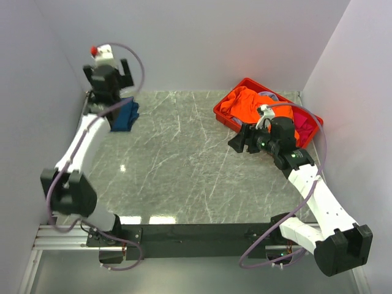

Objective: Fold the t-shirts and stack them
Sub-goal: Neatly place the folded tshirt to the corner

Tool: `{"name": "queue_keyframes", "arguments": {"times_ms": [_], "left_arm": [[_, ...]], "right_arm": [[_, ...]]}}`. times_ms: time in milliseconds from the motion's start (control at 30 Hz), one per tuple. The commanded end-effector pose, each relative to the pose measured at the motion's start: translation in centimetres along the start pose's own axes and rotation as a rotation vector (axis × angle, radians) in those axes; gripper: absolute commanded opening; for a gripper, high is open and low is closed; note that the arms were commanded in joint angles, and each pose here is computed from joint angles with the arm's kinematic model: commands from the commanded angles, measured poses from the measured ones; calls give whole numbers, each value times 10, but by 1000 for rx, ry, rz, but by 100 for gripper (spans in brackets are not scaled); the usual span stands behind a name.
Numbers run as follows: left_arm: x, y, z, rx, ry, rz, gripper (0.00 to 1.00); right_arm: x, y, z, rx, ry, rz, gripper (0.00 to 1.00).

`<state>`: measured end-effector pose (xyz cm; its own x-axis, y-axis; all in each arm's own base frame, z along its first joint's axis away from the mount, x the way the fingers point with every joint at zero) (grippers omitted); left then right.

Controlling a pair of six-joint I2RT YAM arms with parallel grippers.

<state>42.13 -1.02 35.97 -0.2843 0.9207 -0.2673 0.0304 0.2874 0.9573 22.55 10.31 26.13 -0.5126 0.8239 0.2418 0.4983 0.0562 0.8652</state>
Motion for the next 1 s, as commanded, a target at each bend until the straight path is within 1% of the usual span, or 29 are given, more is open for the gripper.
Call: {"name": "queue_keyframes", "arguments": {"times_ms": [0, 33, 100, 133, 200, 233, 300, 400, 467, 633, 800, 967], "left_arm": [[-23, -26, -42, -54, 15, -102, 99], [-38, -53, -60, 0, -25, -97, 99], [-45, -73, -88, 51, -68, -143, 99], [-61, -84, -106, 89, -137, -148, 99], [-66, -105, -132, 152, -188, -156, 99], [-78, -115, -149, 187, -240, -149, 99], [-78, -130, -170, 241, -238, -152, 99], [-88, -147, -203, 294, -308, -136, 99], [-87, -149, -212, 283, -307, -132, 99], [-94, -150, -228, 291, -392, -163, 99], [-96, -150, -235, 295, -384, -168, 99], [-94, -147, -242, 293, -392, -175, 99]], "right_arm": [[-1, 6, -1, -60, -2, -22, 80], [-2, 4, 0, -61, -9, -22, 81], [-3, 2, -1, -63, -26, -23, 81], [-5, 0, 0, -58, -45, -20, 81], [-7, -2, 1, -55, -67, -25, 81], [-10, -4, 1, -51, -90, -22, 81], [-11, -7, 1, -52, -107, -20, 81], [-14, -11, -2, -60, -148, -14, 81], [-14, -12, -5, -68, -172, -6, 81], [-10, -12, -14, -98, -170, 12, 81], [-10, -15, -18, -110, -191, 16, 81], [-9, -16, -17, -103, -178, 26, 81]]}}
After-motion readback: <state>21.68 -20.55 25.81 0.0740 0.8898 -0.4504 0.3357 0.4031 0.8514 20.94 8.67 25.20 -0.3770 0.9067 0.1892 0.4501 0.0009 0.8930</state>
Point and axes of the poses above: each gripper's point midway between its finger pads, its own z axis out along the fingers, its own x axis along the line the jaws close on, y = z × x, the point moved 9 cm from there along -z, back along the fingers, and after that the axes turned 14 degrees about -z, right-handed, at the moved point
